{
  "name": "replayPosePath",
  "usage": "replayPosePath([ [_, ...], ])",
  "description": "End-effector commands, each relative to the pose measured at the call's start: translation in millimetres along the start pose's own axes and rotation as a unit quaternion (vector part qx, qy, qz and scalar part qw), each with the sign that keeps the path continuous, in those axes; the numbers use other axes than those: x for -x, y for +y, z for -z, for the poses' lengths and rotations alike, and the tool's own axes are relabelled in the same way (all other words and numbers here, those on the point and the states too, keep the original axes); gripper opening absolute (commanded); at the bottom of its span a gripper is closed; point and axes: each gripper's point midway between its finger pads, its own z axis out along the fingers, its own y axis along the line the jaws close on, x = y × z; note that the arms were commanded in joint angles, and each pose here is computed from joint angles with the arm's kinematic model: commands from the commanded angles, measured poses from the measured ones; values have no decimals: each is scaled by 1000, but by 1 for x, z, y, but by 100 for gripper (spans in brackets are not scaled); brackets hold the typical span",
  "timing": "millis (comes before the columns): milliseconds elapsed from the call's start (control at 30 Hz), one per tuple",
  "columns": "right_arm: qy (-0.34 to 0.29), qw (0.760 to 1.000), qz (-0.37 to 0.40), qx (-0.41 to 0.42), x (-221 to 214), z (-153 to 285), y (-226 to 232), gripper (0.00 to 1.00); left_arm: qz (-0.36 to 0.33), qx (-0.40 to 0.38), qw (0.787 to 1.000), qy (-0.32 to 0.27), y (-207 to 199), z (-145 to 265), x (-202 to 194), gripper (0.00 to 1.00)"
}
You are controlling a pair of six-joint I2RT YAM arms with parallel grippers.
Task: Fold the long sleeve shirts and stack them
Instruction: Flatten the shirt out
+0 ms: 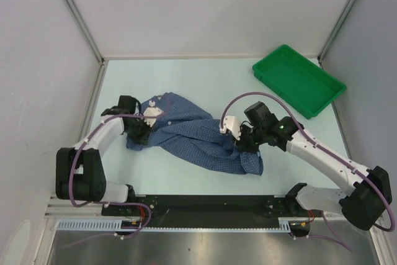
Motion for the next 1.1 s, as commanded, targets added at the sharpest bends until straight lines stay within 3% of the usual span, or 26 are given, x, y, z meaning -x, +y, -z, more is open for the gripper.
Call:
replayPosePath([
  [0, 6, 1000, 11, -14, -12, 4, -3, 0, -37, 97, 986, -129, 31, 90, 84, 0],
  [200, 22, 999, 8, -27, -31, 3, -10, 0, -48, 121, 958, -255, 40, 175, 189, 0],
  [267, 29, 999, 5, -30, -38, 5, -11, 0, -33, 116, 954, -275, 48, 173, 218, 0],
  [300, 30, 999, 6, -33, -42, 7, -14, 0, -49, 131, 937, -319, 51, 191, 253, 0],
  [433, 44, 998, 17, -46, -56, 11, -19, 0, -52, 143, 911, -383, 70, 189, 348, 0],
  [533, 47, 997, 18, -57, -58, 14, -25, 0, -55, 146, 903, -400, 87, 159, 411, 1],
  [567, 47, 997, 17, -60, -57, 15, -26, 0, -48, 147, 902, -404, 93, 153, 422, 30],
  [600, 43, 997, 20, -65, -51, 18, -29, 1, -51, 160, 892, -420, 96, 171, 436, 48],
  [633, 47, 997, 15, -67, -50, 21, -30, 6, -32, 167, 906, -388, 116, 132, 434, 63],
  [667, 49, 997, 11, -66, -47, 23, -31, 29, -28, 176, 910, -375, 123, 128, 431, 76],
  [733, 31, 998, 5, -58, -27, 35, -32, 55, -17, 135, 933, -332, 122, 121, 397, 81],
  [767, 24, 998, -9, -50, -19, 35, -31, 68, -5, 119, 941, -317, 130, 127, 372, 89],
  [800, 4, 998, -9, -54, -3, 41, -35, 72, 10, 39, 962, -271, 115, 83, 330, 90],
  [833, -12, 999, -12, -45, 7, 40, -34, 76, -21, 41, 953, -300, 101, 124, 315, 91],
  [867, -20, 999, -16, -36, 15, 37, -32, 78, -21, 36, 955, -294, 106, 124, 288, 91],
  [900, -24, 999, -15, -27, 22, 28, -33, 79, -9, 5, 969, -247, 94, 92, 244, 92],
  [933, -31, 999, -12, -20, 31, 24, -33, 79, -57, 20, 966, -251, 83, 112, 227, 93],
  [1000, -27, 1000, -7, 1, 45, -2, -27, 77, -44, -16, 981, -187, 57, 82, 166, 93],
  [1067, -32, 999, -8, 7, 60, -16, -27, 76, -55, 0, 982, -180, 50, 88, 133, 93],
])
